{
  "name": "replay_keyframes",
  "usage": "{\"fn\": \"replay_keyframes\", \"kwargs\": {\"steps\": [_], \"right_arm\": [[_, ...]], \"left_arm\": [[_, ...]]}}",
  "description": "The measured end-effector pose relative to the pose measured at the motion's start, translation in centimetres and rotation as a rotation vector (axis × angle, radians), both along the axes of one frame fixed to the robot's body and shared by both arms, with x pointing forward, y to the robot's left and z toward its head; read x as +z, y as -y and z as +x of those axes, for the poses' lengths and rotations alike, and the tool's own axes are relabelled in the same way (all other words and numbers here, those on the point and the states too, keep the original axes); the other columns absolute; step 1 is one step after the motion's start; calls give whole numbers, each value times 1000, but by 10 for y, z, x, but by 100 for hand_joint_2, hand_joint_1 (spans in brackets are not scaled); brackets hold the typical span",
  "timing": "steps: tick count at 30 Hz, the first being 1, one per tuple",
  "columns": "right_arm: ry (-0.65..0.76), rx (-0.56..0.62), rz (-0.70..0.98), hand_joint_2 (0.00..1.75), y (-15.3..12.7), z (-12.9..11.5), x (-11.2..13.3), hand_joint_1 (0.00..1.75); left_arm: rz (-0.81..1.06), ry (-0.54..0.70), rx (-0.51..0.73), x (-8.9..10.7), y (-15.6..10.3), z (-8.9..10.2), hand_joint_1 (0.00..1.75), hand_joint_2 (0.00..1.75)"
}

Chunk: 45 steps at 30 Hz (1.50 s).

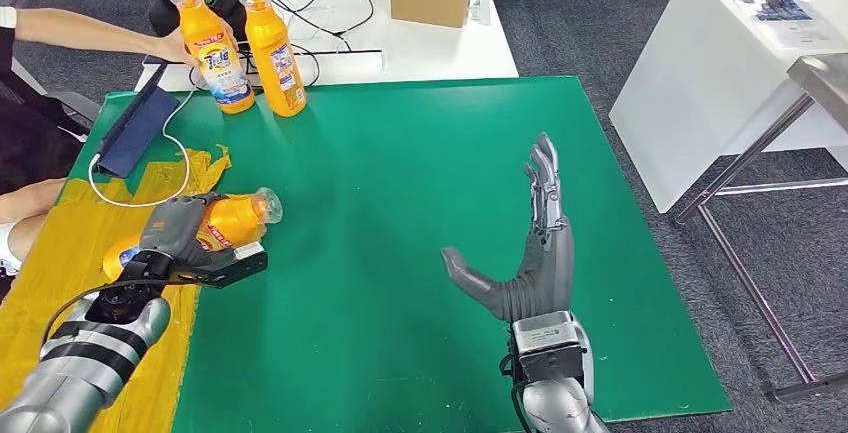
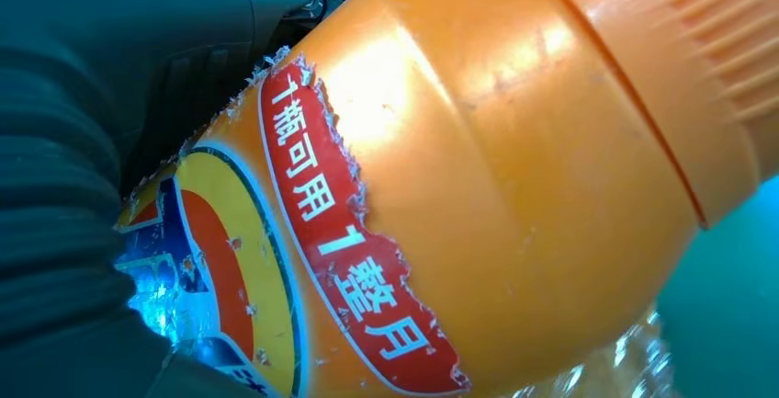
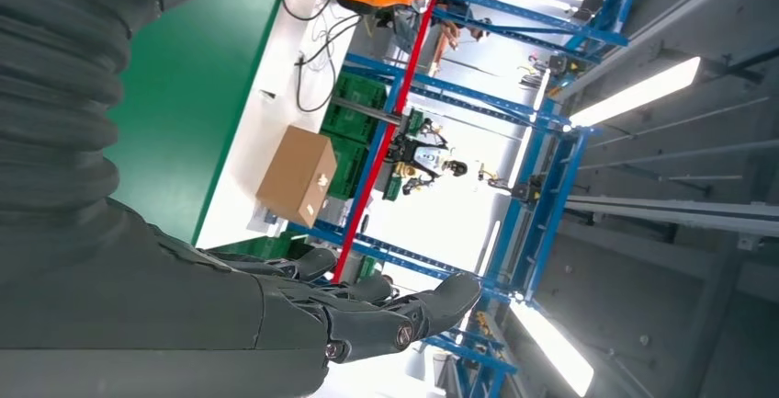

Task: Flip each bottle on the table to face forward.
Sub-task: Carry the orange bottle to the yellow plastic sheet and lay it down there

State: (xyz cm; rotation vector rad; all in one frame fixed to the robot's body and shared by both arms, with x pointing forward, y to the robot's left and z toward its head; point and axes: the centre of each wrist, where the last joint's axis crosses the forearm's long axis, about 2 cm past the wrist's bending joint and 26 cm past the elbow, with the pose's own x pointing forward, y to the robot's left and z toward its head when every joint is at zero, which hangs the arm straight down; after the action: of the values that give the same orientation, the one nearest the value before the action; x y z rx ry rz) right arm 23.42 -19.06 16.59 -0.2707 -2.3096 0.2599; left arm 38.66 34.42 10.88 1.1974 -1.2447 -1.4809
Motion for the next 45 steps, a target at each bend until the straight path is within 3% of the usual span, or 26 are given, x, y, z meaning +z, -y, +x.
{"fn": "replay_keyframes", "kwargs": {"steps": [2, 5, 6, 12, 29, 35, 38, 41, 45], "right_arm": [[2, 2, 7, 175, 1, 0, 1, 0], [6, 4, 10, 175, 3, 1, 2, 0], [6, 4, 9, 175, 3, 1, 2, 0], [2, -3, -13, 175, 5, 2, 1, 0], [-33, -11, -21, 175, 9, 3, -5, 0], [-38, -19, -37, 175, 12, 2, -7, 0], [-45, -30, -43, 175, 13, -1, -9, 0], [-57, -52, -53, 175, 16, -8, -14, 0], [-78, -75, -67, 175, 21, -15, -20, 0]], "left_arm": [[-2, -18, 46, -1, -3, 3, 166, 175], [-8, -21, 125, -1, -11, 8, 35, 175], [-6, -11, 145, -2, -13, 9, 0, 175], [27, 83, 168, -11, -19, 3, 0, 175], [30, 34, 96, -34, -7, -14, 0, 175], [-46, 143, 43, -40, 5, -25, 0, 175], [-200, 234, -5, -37, 16, -31, 0, 175], [-530, 312, -37, -27, 33, -43, 0, 175], [-983, 299, -88, -6, 59, -64, 0, 175]]}}
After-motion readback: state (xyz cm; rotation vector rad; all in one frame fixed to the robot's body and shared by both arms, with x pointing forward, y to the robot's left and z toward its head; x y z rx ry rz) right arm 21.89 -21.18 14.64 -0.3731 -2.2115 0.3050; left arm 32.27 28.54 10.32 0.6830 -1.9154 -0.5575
